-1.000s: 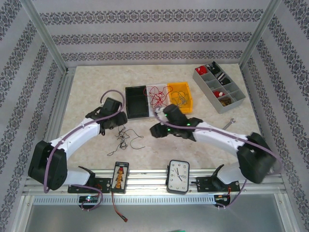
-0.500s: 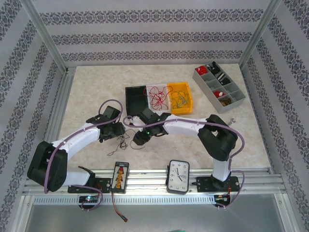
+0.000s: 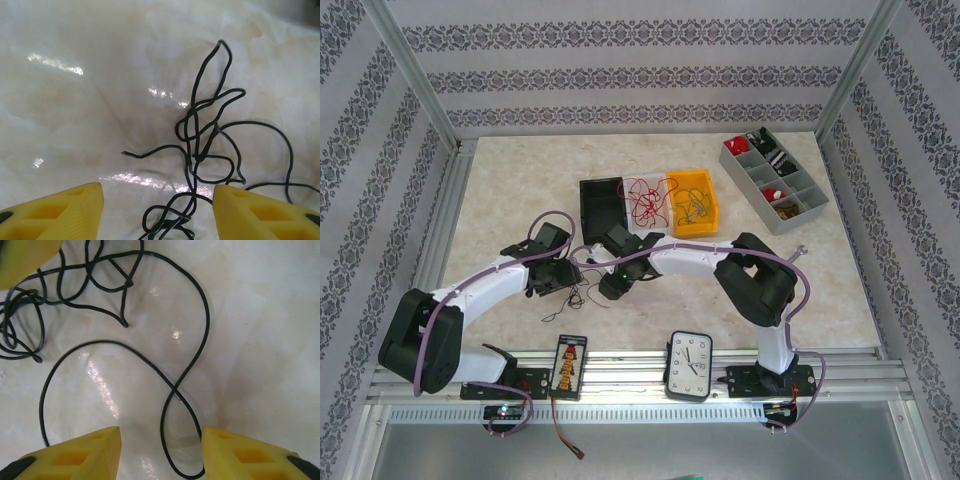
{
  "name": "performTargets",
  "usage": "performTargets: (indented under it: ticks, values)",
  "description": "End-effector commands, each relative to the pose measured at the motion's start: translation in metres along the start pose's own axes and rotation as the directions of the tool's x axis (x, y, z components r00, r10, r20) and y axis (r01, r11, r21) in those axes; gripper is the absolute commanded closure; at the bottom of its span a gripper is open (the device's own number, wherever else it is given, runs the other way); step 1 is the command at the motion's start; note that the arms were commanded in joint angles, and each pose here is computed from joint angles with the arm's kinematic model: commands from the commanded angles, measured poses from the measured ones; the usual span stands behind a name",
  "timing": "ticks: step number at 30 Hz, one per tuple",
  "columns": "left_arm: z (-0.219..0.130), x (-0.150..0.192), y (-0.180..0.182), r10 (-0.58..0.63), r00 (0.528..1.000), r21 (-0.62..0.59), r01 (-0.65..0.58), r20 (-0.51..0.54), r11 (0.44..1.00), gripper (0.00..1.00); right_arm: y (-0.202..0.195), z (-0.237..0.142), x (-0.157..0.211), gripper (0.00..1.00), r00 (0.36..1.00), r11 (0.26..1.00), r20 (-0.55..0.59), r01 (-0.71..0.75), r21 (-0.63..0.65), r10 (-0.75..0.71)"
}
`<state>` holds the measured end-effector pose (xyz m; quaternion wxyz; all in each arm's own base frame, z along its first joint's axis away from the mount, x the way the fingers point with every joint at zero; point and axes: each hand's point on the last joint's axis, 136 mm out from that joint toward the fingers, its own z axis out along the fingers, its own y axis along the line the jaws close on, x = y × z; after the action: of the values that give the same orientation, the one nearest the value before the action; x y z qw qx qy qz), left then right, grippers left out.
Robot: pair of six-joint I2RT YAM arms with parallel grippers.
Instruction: Untangle the cables
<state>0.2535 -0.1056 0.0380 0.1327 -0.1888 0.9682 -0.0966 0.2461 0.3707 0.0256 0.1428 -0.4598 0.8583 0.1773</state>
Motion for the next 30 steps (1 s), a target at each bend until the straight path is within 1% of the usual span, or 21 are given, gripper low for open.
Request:
performTargets:
  ticks: [1, 2, 4, 6, 8, 10, 12, 14, 16, 18, 20, 21, 23, 24, 25, 26, 27, 28, 30]
  values:
    - [0.008, 0.013, 0.002, 0.005, 0.998, -0.006, -0.006, -0.067, 1.000, 0.41, -0.006, 0.002, 0.002, 0.58, 0.999, 0.999, -0.023, 0.023, 0.036, -0.022]
    - [0.009, 0.015, 0.002, 0.009, 0.997, -0.008, -0.009, -0.075, 1.000, 0.41, -0.005, 0.002, 0.004, 0.63, 1.000, 0.999, -0.024, 0.019, 0.033, -0.018]
    - [0.012, 0.018, 0.002, 0.017, 0.995, -0.005, -0.017, -0.098, 1.000, 0.41, -0.005, 0.002, 0.006, 0.80, 1.000, 1.000, -0.022, 0.004, 0.022, -0.003]
    - [0.014, 0.021, 0.000, 0.025, 0.993, -0.003, -0.025, -0.116, 1.000, 0.42, -0.006, -0.001, 0.009, 0.93, 1.000, 1.000, -0.010, -0.023, 0.019, 0.023]
    - [0.016, 0.023, -0.001, 0.033, 0.991, 0.003, -0.033, -0.127, 0.999, 0.42, -0.011, -0.006, 0.011, 1.00, 0.998, 0.998, 0.014, -0.057, 0.032, 0.057]
    - [0.019, 0.024, -0.003, 0.038, 0.990, 0.009, -0.037, -0.138, 0.999, 0.49, -0.023, -0.016, 0.012, 1.00, 0.993, 0.991, 0.051, -0.113, 0.073, 0.110]
    - [0.022, 0.025, -0.006, 0.049, 0.987, 0.018, -0.047, -0.154, 0.999, 0.52, -0.039, -0.025, 0.017, 1.00, 0.981, 0.976, 0.082, -0.183, 0.114, 0.175]
    - [0.026, 0.026, -0.008, 0.053, 0.984, 0.015, -0.051, -0.169, 0.999, 0.56, -0.055, -0.035, 0.023, 1.00, 0.962, 0.953, 0.111, -0.265, 0.148, 0.250]
    - [0.030, 0.026, -0.010, 0.057, 0.982, 0.017, -0.055, -0.183, 0.998, 0.63, -0.068, -0.043, 0.031, 1.00, 0.941, 0.927, 0.133, -0.332, 0.174, 0.312]
    - [0.032, 0.026, -0.012, 0.059, 0.981, 0.020, -0.056, -0.187, 0.998, 0.75, -0.082, -0.051, 0.042, 1.00, 0.911, 0.890, 0.156, -0.408, 0.205, 0.382]
    - [0.032, 0.025, -0.015, 0.061, 0.981, 0.034, -0.055, -0.184, 0.998, 0.85, -0.092, -0.061, 0.051, 1.00, 0.878, 0.856, 0.189, -0.473, 0.209, 0.439]
    - [0.031, 0.024, -0.017, 0.060, 0.981, 0.043, -0.053, -0.182, 0.998, 0.90, -0.091, -0.064, 0.051, 1.00, 0.873, 0.856, 0.201, -0.480, 0.194, 0.444]
    - [0.029, 0.021, -0.024, 0.071, 0.983, 0.078, -0.059, -0.167, 0.995, 0.97, -0.081, -0.069, 0.043, 1.00, 0.887, 0.884, 0.224, -0.441, 0.157, 0.403]
    - [0.027, 0.019, -0.027, 0.078, 0.985, 0.096, -0.063, -0.156, 0.993, 1.00, -0.072, -0.069, 0.037, 0.96, 0.899, 0.902, 0.227, -0.410, 0.138, 0.374]
    - [0.025, 0.017, -0.031, 0.082, 0.986, 0.115, -0.066, -0.142, 0.991, 1.00, -0.061, -0.069, 0.029, 0.86, 0.916, 0.925, 0.224, -0.363, 0.114, 0.332]
    - [0.023, 0.015, -0.032, 0.086, 0.988, 0.125, -0.070, -0.132, 0.990, 1.00, -0.046, -0.065, 0.021, 0.72, 0.936, 0.948, 0.208, -0.307, 0.088, 0.284]
    - [0.021, 0.014, -0.034, 0.089, 0.989, 0.134, -0.073, -0.122, 0.988, 1.00, -0.035, -0.062, 0.014, 0.64, 0.950, 0.963, 0.195, -0.262, 0.066, 0.245]
    - [0.020, 0.013, -0.035, 0.094, 0.989, 0.140, -0.077, -0.116, 0.987, 1.00, -0.021, -0.058, 0.005, 0.58, 0.962, 0.977, 0.185, -0.212, 0.038, 0.202]
    - [0.016, 0.012, -0.042, 0.106, 0.989, 0.178, -0.086, -0.106, 0.980, 1.00, 0.003, -0.051, -0.011, 0.53, 0.973, 0.991, 0.183, -0.135, -0.025, 0.137]
